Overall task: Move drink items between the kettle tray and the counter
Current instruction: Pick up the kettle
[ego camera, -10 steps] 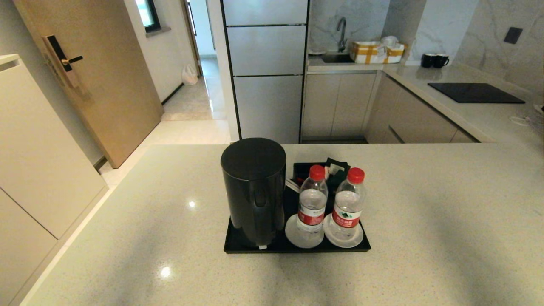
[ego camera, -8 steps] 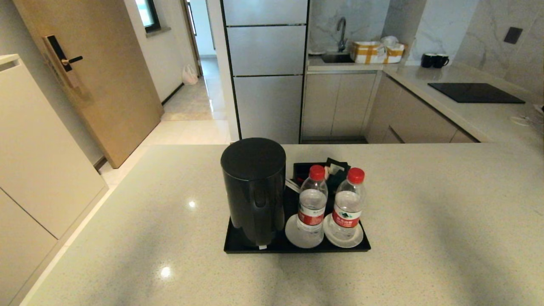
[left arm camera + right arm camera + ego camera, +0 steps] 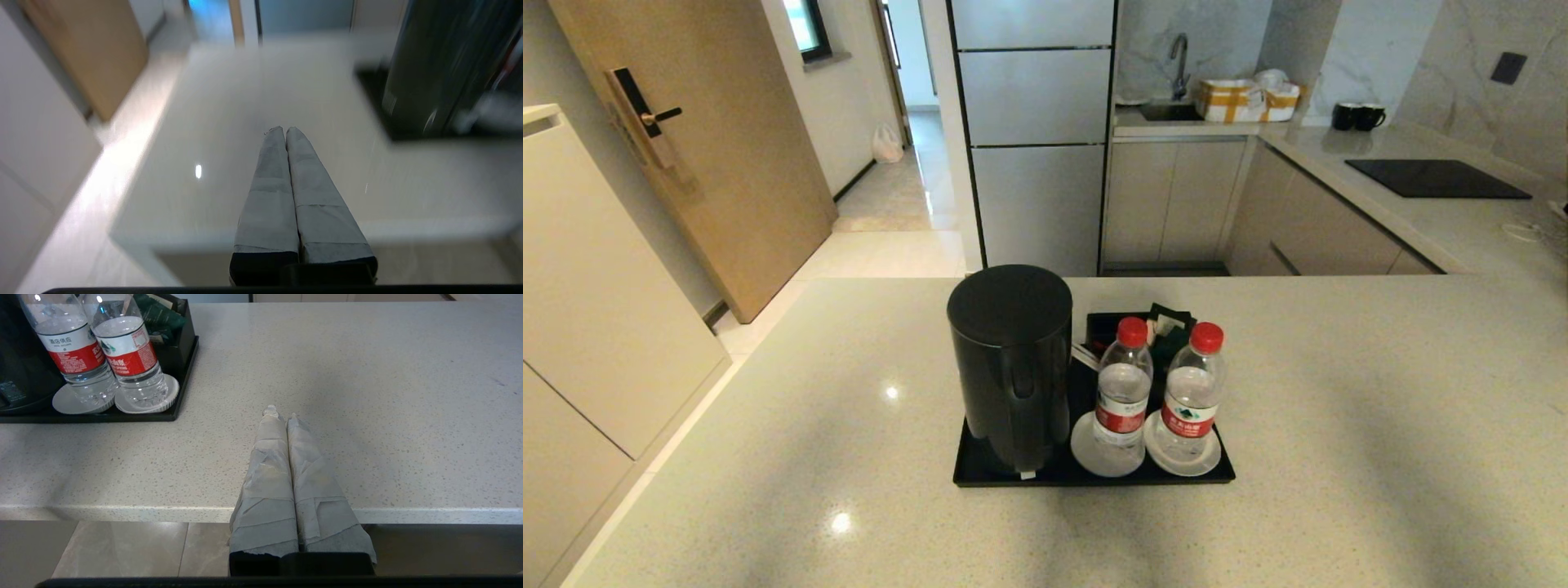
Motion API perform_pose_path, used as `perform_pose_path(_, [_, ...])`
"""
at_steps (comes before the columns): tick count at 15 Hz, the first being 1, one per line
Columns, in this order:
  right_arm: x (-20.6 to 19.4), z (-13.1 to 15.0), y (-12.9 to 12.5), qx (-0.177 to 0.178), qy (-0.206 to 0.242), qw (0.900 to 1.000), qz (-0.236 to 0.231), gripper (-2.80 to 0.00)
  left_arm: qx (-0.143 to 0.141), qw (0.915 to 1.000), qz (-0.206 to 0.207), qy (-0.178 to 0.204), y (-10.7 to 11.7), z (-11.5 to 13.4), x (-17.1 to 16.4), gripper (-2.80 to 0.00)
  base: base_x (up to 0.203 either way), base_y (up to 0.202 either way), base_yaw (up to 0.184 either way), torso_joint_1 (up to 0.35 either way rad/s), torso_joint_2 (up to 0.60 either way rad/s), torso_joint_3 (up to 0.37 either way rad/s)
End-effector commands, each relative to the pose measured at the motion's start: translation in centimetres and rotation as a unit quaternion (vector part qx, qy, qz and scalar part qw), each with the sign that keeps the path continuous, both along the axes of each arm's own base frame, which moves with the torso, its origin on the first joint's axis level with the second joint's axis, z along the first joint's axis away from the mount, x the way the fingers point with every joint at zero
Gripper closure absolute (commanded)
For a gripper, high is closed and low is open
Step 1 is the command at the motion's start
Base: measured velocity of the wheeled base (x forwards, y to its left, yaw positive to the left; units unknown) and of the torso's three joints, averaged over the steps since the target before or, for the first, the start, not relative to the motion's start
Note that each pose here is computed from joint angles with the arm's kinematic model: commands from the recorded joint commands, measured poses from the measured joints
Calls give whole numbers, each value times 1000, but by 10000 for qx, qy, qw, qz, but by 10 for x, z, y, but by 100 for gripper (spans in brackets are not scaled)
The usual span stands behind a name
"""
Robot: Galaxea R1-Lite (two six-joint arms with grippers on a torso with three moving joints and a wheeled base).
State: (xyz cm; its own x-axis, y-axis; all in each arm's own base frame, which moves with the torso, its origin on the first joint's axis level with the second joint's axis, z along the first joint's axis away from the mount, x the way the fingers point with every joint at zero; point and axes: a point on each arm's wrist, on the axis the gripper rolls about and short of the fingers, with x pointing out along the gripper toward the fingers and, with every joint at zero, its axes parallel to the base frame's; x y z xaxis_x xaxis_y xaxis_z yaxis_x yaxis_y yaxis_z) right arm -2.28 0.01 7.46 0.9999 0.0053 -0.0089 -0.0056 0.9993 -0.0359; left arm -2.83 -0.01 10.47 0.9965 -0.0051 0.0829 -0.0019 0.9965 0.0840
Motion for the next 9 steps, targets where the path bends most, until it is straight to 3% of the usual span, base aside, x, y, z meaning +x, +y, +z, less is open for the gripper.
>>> perform_pose_path(1, [0, 0, 0, -4, -6, 10000, 4, 0, 5, 9999, -60, -124, 0, 58, 3, 0, 0, 0, 0, 0, 0, 0])
perform_pose_path(3, [0, 0, 0, -4, -6, 10000, 4, 0, -4, 9994, -215, 277, -1, 101, 31, 0, 0, 0, 0, 0, 0, 0])
perform_pose_path(5, [0, 0, 0, -4, 1, 10000, 4, 0, -91, 9921, -637, 1074, -3, 117, 77, 0, 0, 0, 0, 0, 0, 0])
perform_pose_path(6, [0, 0, 0, -4, -4, 10000, 4, 0, -174, 9834, -1002, 1504, -6, 114, 98, 0, 0, 0, 0, 0, 0, 0])
perform_pose_path(7, [0, 0, 0, -4, 1, 10000, 4, 0, -334, 9673, -1565, 1970, -9, 106, 118, 0, 0, 0, 0, 0, 0, 0])
perform_pose_path(9, [0, 0, 0, -4, 1, 10000, 4, 0, -780, 9221, -2693, 2666, -15, 89, 142, 0, 0, 0, 0, 0, 0, 0])
